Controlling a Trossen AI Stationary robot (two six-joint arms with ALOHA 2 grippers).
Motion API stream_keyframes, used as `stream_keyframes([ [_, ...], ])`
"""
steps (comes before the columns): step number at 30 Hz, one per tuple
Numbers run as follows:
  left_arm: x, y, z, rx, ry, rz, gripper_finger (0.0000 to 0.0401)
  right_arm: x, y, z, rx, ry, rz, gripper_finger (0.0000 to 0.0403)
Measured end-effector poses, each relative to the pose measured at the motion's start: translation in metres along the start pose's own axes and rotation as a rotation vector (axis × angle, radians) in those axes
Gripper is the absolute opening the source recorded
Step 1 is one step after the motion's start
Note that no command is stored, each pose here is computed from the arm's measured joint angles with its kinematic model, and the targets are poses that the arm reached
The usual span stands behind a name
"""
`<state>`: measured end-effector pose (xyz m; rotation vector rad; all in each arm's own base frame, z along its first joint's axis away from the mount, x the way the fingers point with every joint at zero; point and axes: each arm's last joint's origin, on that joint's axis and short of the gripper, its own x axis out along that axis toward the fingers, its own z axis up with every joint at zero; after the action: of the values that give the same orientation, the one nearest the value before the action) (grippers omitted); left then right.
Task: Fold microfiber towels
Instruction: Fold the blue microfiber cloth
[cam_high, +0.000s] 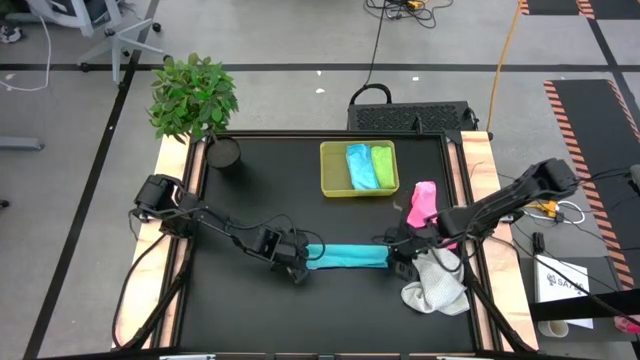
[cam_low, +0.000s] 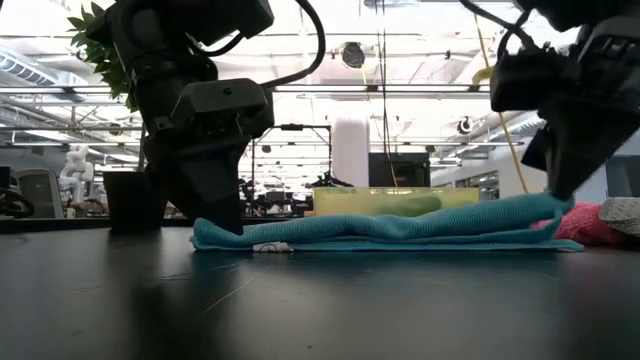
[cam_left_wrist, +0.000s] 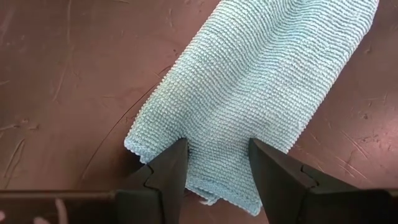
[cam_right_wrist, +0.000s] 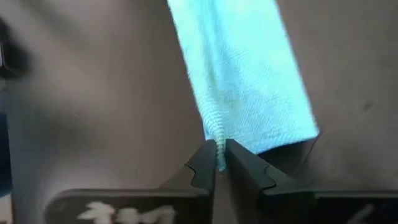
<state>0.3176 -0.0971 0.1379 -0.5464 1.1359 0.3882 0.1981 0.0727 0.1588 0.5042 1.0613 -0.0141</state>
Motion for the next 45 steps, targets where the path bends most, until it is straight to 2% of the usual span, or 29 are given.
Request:
stream_keyframes([
  [11, 0.000, 0.000, 0.000, -0.007, 0.014, -0.007, 0.0177, -0.011, -0.014, 0.004, 0.057, 0.007, -0.040, 0.0164],
  [16, 0.000, 0.000, 0.000, -0.008, 0.014, -0.008, 0.0177, -0.028, -0.015, 0.011, 0.167, -0.081, 0.012, 0.0186],
  [21, 0.000, 0.000, 0.000, -0.009, 0.015, -0.009, 0.0177, -0.025, -0.005, 0.022, 0.187, -0.182, 0.110, 0.0142],
  [28, 0.000, 0.000, 0.000, -0.011, 0.016, -0.010, 0.0177, 0.007, -0.001, 0.037, 0.182, -0.254, 0.128, 0.0014],
  [32, 0.000, 0.000, 0.000, -0.011, 0.017, -0.011, 0.0177, 0.029, 0.002, 0.047, 0.173, -0.333, 0.167, 0.0009],
  [35, 0.000, 0.001, 0.000, -0.013, 0.017, -0.011, 0.0177, 0.047, 0.000, 0.047, 0.180, -0.324, 0.166, 0.0002],
  [40, 0.000, 0.001, 0.001, -0.010, 0.024, -0.015, 0.0177, 0.069, -0.004, 0.038, 0.186, -0.206, 0.156, 0.0001],
  [45, 0.000, 0.001, 0.001, -0.007, 0.027, -0.017, 0.0177, 0.075, -0.006, 0.027, 0.174, -0.070, 0.146, 0.0000],
])
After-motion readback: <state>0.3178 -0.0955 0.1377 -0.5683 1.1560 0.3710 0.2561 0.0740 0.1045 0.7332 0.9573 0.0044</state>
